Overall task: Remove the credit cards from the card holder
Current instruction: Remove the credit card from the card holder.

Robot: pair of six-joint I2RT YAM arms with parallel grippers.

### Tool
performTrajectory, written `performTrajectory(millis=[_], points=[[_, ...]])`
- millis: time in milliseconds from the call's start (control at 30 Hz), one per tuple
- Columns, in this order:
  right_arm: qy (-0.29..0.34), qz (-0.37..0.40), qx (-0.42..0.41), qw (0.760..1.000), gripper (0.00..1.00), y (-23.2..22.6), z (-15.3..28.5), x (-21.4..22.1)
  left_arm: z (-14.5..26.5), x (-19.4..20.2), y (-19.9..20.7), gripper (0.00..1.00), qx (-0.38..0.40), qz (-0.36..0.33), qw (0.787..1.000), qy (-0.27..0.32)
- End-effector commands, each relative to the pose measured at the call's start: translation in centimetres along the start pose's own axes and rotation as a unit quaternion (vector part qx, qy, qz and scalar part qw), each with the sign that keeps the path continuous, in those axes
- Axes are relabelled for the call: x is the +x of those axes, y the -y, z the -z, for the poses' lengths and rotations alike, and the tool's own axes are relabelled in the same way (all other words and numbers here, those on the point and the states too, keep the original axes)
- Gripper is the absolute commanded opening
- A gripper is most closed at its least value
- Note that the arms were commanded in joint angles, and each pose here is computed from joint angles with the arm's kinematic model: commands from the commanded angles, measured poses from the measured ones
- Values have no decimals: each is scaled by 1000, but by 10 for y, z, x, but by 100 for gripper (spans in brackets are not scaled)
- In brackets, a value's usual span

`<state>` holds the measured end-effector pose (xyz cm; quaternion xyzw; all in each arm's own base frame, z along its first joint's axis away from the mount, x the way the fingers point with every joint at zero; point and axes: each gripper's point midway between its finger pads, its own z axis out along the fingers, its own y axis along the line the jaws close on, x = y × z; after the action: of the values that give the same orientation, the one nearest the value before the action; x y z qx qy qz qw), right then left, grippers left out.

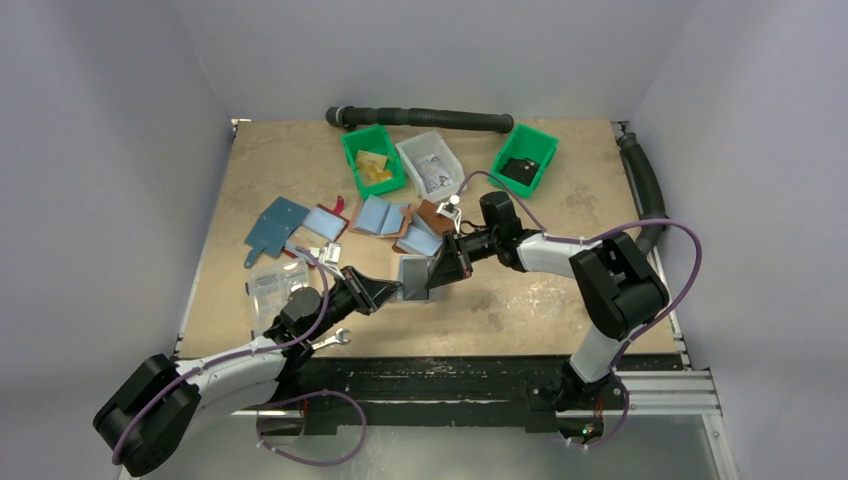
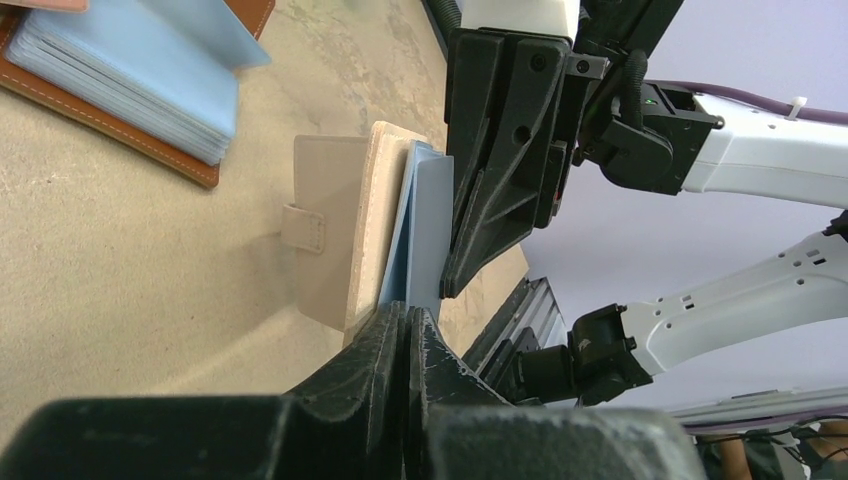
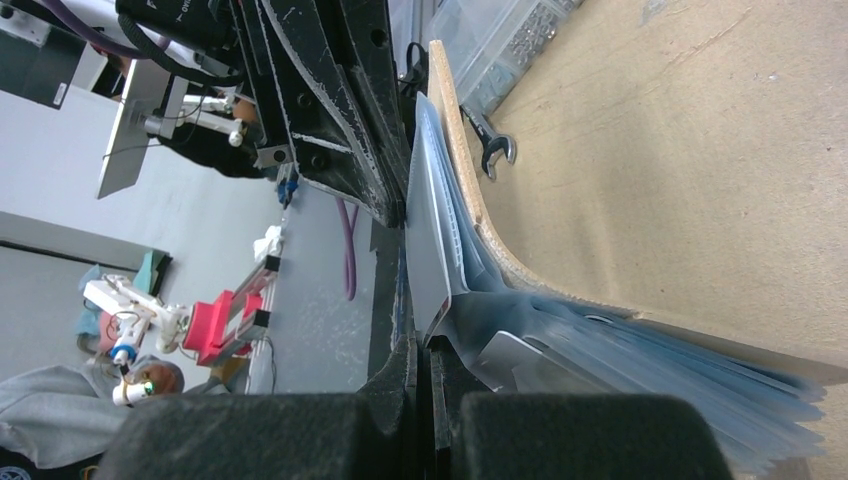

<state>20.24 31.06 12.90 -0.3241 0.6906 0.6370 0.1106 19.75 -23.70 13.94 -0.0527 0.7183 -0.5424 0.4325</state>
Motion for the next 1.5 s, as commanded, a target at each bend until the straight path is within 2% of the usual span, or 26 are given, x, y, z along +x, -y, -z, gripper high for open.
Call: performTrajectory(millis=[0,333,367,467,500,733,900,967,1100,1200,1467], points=[[-2,34,-19,999,0,-7,-1,-11,2,-8,13,0,31,-6,999,15],[-3,35,-20,999,0,-8,-1,-12,4,-8,11,0,32,2,999,18],[-3,36,-20,999,0,-8,-1,-12,4,-7,10,4,30,2,999,14],[-4,34,-20,999,0,-7,-1,-11,1,-5,9,24,26,3,1000,5],[-4,34,-20,999,0,-7,-1,-11,0,-4,9,26,27,4,1000,2],[-4,35,-21,999,0,-8,-1,-11,-1,-5,6,29,16,1,1000,3],[-5,37,-22,999,0,-8,-1,-12,2,-16,1,33,-17,-31,999,8],[-6,36,-22,999,0,-8,-1,-11,4,-22,-1,41,-40,-50,998,10],[-7,37,-23,999,0,-8,-1,-11,13,-34,-12,66,-95,-74,992,23],[-8,38,-23,999,0,-8,-1,-11,18,-35,-17,77,-109,-78,991,25],[-8,37,-25,999,0,-8,-1,-11,9,-16,-10,79,-71,-68,995,-17]])
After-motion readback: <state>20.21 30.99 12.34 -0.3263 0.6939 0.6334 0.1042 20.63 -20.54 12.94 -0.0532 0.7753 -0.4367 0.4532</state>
